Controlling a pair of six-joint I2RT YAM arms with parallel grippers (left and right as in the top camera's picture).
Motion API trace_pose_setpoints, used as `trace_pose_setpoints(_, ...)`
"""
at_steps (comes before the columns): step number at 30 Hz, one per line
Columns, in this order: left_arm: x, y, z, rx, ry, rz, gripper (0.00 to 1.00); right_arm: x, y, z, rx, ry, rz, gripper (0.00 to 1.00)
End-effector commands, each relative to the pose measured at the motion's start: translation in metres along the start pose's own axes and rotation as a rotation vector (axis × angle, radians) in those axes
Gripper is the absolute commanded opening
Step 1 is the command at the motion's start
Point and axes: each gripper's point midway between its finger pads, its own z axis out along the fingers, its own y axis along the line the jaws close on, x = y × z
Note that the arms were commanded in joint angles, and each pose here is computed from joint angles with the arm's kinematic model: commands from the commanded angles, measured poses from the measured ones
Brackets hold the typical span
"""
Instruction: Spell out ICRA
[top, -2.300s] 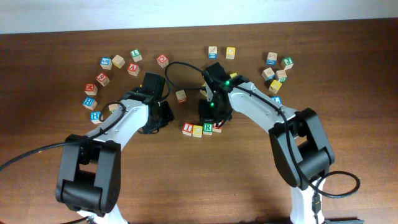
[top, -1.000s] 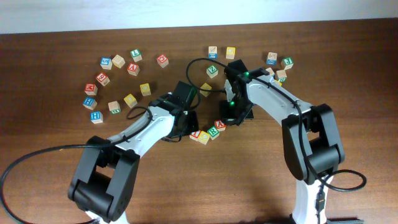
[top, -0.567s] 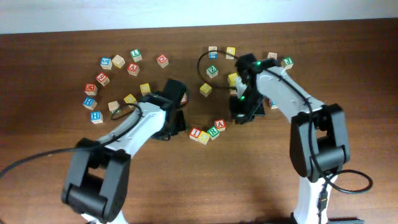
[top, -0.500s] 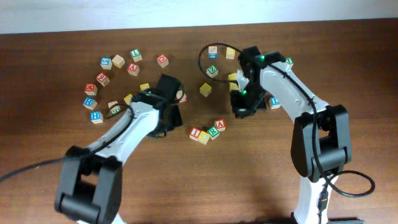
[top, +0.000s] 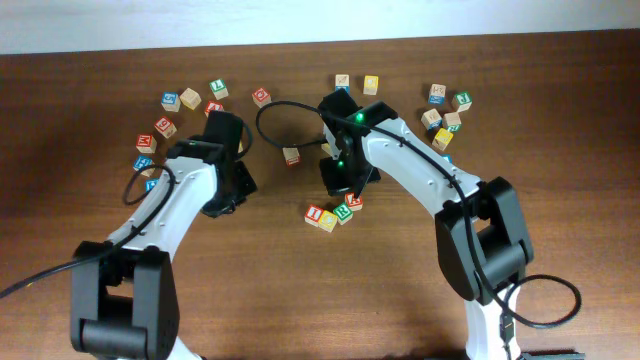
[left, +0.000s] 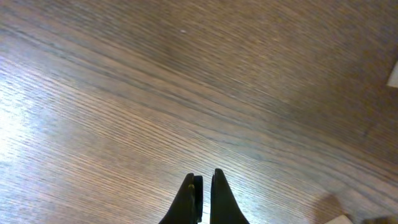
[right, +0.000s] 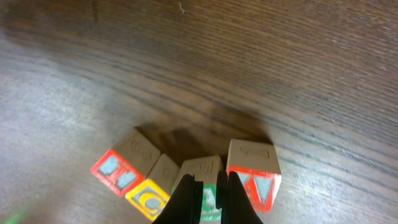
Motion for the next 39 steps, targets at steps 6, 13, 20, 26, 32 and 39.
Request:
trace_pose_setpoints(6,-0.016,0.018,-0.006,-0.017,-0.025,-0.07,0.0,-0.01,0.005,0.012,-0.018,-0.033,-0.019,0.04)
trace_pose_setpoints(13,-0.014,0.02,-0.006,-0.027,-0.016,-0.07,0.0,0.011,-0.002,0.033,0.003,0.04,-0.011,0.05)
trace_pose_setpoints(20,-0.013,0.021,-0.006,-0.028,-0.016,-0.07,0.0,0.02,-0.002,0.037,-0.005,0.069,-0.002,0.04)
trace_pose_setpoints(26,-0.013,0.021,-0.006,-0.027,-0.016,-0.07,0.0,0.021,0.001,0.035,-0.023,0.079,0.036,0.04)
trace_pose_setpoints(32,-0.013,0.02,-0.006,-0.027,-0.015,-0.068,0.0,0.0,0.01,-0.001,-0.026,0.04,0.033,0.04)
trace_pose_setpoints(39,-0.012,0.022,-0.006,-0.033,-0.009,-0.068,0.0,0.065,0.019,-0.033,-0.105,0.333,0.054,0.04)
